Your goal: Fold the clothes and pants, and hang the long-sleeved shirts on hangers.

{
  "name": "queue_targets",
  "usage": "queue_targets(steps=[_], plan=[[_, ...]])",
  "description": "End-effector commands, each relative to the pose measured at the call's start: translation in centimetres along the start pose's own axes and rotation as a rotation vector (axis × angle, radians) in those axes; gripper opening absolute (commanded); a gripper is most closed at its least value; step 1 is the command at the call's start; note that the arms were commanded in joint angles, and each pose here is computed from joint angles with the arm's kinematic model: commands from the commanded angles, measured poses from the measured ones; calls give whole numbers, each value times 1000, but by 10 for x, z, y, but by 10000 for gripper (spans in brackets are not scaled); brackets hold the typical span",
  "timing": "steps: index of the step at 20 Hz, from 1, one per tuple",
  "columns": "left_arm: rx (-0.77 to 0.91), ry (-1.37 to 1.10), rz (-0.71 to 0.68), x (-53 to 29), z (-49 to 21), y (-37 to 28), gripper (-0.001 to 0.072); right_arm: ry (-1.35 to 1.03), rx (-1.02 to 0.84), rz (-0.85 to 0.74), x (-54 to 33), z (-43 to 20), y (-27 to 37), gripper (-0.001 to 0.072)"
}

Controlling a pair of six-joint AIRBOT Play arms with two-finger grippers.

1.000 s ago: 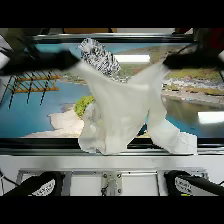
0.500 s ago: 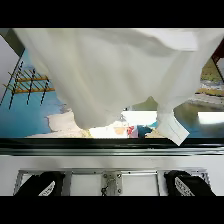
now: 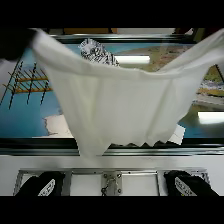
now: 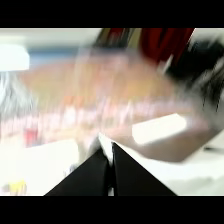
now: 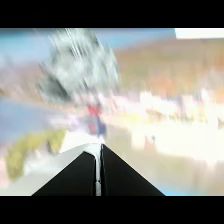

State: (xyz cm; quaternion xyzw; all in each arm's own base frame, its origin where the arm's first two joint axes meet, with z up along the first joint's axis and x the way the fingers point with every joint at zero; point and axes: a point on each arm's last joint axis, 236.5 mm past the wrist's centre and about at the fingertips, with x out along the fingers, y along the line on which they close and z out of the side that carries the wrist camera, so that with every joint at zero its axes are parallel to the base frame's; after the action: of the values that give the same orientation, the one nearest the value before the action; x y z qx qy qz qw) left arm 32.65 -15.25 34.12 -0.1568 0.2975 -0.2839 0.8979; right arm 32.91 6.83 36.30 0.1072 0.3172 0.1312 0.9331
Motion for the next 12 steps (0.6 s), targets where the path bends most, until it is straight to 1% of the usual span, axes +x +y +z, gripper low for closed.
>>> queue_targets(steps=[1, 4, 6, 9, 12], plan=[[-211, 533, 59, 64, -143, 70, 10, 491, 32, -195, 60, -103, -58, 9], [-250, 772, 50, 80, -248, 70, 11, 725, -21, -233, 80, -179, -51, 10], [-258, 895, 35, 74, -300, 62, 11, 844, -36, -231, 83, -225, -40, 9], [-228, 977, 11, 62, -341, 48, 11, 905, -48, -232, 80, -263, -27, 10], [-211, 942, 9, 64, -347, 46, 11, 912, -64, -222, 82, -272, -19, 10]])
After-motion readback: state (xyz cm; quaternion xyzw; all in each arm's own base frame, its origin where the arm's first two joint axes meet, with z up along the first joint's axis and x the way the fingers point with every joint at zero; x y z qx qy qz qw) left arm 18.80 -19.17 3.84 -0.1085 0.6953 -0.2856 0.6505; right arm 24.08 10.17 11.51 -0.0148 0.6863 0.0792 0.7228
